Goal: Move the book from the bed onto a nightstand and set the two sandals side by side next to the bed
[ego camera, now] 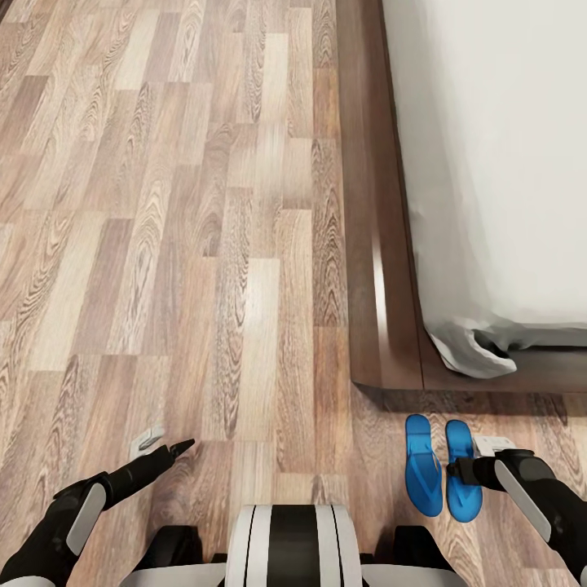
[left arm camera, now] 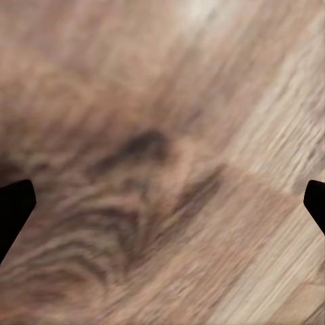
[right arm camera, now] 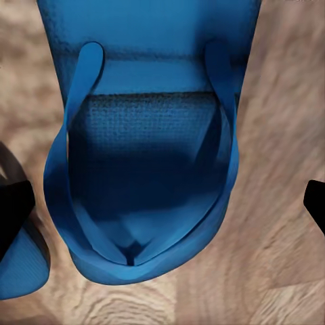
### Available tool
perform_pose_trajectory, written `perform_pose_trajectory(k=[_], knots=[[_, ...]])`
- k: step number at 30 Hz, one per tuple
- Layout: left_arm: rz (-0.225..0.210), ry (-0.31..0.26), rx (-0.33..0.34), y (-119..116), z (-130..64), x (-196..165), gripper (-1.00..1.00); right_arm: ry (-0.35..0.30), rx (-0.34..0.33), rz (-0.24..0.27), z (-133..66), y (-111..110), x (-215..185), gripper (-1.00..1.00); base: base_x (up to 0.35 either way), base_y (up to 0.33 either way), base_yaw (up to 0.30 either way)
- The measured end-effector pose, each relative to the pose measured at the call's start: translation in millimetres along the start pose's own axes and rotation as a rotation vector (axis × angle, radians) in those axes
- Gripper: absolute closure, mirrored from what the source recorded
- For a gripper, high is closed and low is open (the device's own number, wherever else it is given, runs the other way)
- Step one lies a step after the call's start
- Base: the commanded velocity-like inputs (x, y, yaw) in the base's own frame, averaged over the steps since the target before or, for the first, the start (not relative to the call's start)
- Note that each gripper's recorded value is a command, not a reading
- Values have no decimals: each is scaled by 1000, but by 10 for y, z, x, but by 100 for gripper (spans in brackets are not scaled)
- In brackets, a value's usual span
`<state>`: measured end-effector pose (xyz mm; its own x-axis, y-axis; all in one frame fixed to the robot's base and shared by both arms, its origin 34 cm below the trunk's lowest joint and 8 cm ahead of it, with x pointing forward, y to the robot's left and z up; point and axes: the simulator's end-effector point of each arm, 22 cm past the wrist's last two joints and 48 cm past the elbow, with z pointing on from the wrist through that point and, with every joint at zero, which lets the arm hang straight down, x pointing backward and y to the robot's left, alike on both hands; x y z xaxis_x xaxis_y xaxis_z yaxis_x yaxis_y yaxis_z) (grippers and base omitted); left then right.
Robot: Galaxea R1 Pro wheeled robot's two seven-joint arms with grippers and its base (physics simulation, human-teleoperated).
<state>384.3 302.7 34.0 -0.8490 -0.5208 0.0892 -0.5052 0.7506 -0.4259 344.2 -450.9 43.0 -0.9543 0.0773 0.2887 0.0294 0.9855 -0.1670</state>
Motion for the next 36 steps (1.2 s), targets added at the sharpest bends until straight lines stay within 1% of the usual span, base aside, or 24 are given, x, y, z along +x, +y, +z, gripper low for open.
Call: perform_pose_trajectory(k=[3, 18, 20, 25, 27, 28, 29, 30, 31, 32, 33, 36], knots=[[0, 0, 0, 0, 0, 0, -100, 0, 0, 0, 0, 0, 0, -100, 0, 0, 0], [25, -43, 31, -228, -140, -202, -100, -61, -12, 11, -252, -6, -204, -100, 0, 0, 0], [28, -49, 36, -259, -160, -229, -100, -78, -19, 10, -307, 14, -265, -100, 0, 0, 0], [35, -64, 46, -334, -212, -295, -100, -145, -45, 1, -516, 84, -498, -100, 0, 0, 0], [38, -70, 51, -365, -234, -321, -100, -167, -131, -1, -608, 270, -563, -100, 0, 0, 0], [41, -72, 53, -381, -245, -334, -100, -172, -204, -5, -658, 419, -572, -100, 0, 0, 0], [43, -75, 55, -395, -256, -347, -100, -176, -232, -8, -690, 473, -581, -100, 0, 0, 0], [44, -78, 58, -412, -267, -360, -100, -180, -284, -12, -740, 567, -588, -100, 0, 0, 0], [46, -81, 60, -429, -277, -372, -100, -185, -326, -13, -794, 596, -599, -100, 0, 0, 0], [48, -84, 63, -444, -288, -385, -100, -191, -355, -14, -852, 570, -620, -100, 0, 0, 0], [50, -86, 64, -458, -300, -397, -100, -200, -382, -13, -927, 484, -648, -100, 0, 0, 0], [55, -95, 71, -504, -334, -434, -100, -220, -417, -11, -1070, 366, -710, -100, 0, 0, 0]])
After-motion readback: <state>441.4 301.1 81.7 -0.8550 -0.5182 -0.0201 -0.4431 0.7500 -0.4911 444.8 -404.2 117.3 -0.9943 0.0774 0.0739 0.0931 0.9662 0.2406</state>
